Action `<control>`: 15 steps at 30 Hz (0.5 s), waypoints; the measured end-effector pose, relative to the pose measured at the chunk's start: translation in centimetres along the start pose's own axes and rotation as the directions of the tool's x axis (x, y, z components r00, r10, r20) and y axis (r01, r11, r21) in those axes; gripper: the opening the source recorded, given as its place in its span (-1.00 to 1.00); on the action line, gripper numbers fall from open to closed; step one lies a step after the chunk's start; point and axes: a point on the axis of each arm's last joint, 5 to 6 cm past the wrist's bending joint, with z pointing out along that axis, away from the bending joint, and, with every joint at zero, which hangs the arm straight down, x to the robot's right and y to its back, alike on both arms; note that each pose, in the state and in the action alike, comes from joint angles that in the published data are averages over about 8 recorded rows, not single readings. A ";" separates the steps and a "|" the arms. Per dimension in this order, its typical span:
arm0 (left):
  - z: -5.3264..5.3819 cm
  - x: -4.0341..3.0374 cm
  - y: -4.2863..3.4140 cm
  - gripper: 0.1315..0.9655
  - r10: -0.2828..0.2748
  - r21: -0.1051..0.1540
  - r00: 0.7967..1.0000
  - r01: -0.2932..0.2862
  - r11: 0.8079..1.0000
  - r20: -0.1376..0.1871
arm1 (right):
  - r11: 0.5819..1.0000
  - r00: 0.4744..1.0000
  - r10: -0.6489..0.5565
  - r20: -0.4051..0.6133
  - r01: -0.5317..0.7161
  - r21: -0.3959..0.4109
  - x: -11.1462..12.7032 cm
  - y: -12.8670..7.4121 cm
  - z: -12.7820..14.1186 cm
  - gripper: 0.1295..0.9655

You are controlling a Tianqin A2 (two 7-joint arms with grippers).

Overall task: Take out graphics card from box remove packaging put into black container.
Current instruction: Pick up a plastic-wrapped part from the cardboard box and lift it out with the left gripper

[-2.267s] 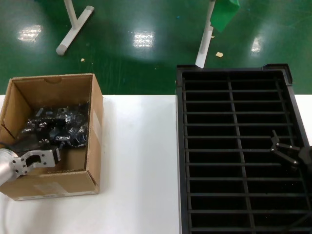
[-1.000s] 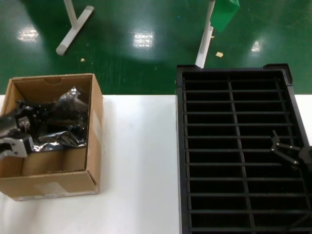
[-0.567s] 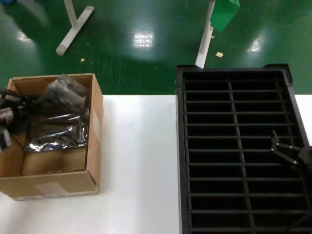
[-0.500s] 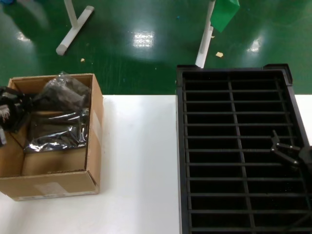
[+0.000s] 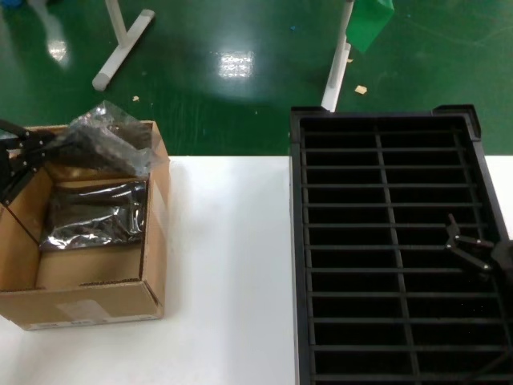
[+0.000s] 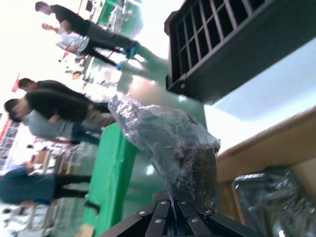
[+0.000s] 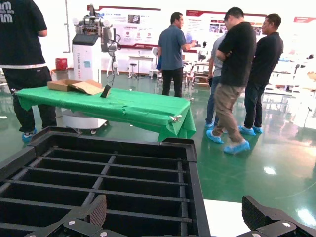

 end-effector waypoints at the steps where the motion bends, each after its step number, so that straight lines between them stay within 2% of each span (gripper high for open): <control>1: -0.1 -0.39 -0.19 -0.97 -0.004 0.011 1.000 0.004 1.000 -0.009 | 1.000 1.000 0.000 0.000 0.000 0.000 0.0 0.0 0.0 1.00; 7: -0.6 -2.85 -1.66 -0.97 -0.012 0.066 0.998 0.016 0.998 -0.057 | 1.000 1.000 0.000 0.000 0.000 0.000 0.0 0.0 0.0 1.00; 11: -0.4 -4.22 -3.27 -0.97 -0.017 0.110 0.996 0.027 0.994 -0.091 | 1.000 1.000 0.000 0.000 0.000 0.000 0.0 0.0 0.0 1.00; 15: -0.1 -5.25 -5.03 -0.97 -0.022 0.153 0.991 0.043 0.987 -0.131 | 1.000 1.000 0.000 0.000 0.000 0.000 0.0 0.0 0.0 1.00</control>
